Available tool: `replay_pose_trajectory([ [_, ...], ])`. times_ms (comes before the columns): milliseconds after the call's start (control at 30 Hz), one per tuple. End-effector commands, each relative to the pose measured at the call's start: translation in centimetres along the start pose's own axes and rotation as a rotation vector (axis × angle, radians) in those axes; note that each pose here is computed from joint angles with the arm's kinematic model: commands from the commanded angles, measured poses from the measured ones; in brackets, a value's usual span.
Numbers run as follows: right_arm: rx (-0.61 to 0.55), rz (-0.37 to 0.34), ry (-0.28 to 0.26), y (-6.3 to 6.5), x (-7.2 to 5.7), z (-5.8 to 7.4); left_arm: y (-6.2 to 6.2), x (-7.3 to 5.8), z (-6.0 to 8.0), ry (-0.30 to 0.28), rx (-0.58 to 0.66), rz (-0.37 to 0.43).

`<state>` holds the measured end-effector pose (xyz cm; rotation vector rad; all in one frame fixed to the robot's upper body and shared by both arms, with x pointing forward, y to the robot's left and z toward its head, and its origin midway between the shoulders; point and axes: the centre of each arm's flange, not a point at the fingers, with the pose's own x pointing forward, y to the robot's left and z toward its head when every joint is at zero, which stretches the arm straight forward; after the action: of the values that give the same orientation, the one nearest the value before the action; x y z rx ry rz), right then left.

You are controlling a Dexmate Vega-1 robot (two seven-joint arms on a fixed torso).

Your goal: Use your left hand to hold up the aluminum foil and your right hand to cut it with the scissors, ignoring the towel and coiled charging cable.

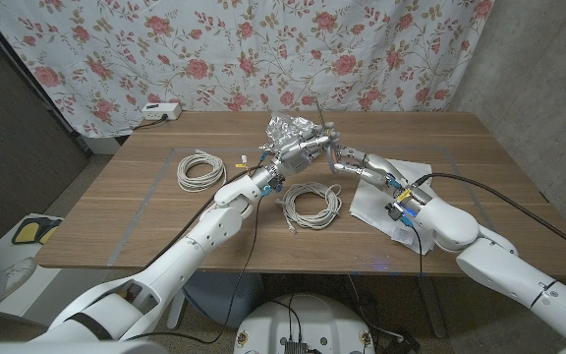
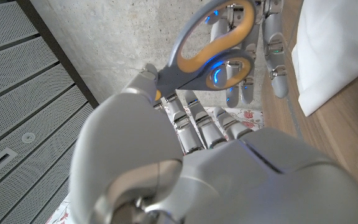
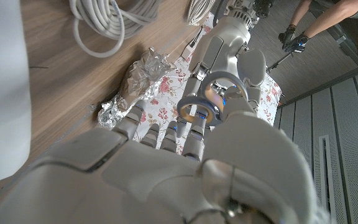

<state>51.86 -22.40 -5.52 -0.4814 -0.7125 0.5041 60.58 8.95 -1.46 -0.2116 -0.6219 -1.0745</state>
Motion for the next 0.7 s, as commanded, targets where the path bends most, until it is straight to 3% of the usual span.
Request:
replay_pose_trajectory([
  [33,0.01,-0.003,-0.007,0.43,0.33,-0.06,-0.15,0.33,-0.24,-0.019,-0.023,0.001],
  [700,0.033,-0.057,-0.029,1.02,0.66,-0.26,-1.05,1.23,-1.03,-0.014,-0.073,-0.028],
])
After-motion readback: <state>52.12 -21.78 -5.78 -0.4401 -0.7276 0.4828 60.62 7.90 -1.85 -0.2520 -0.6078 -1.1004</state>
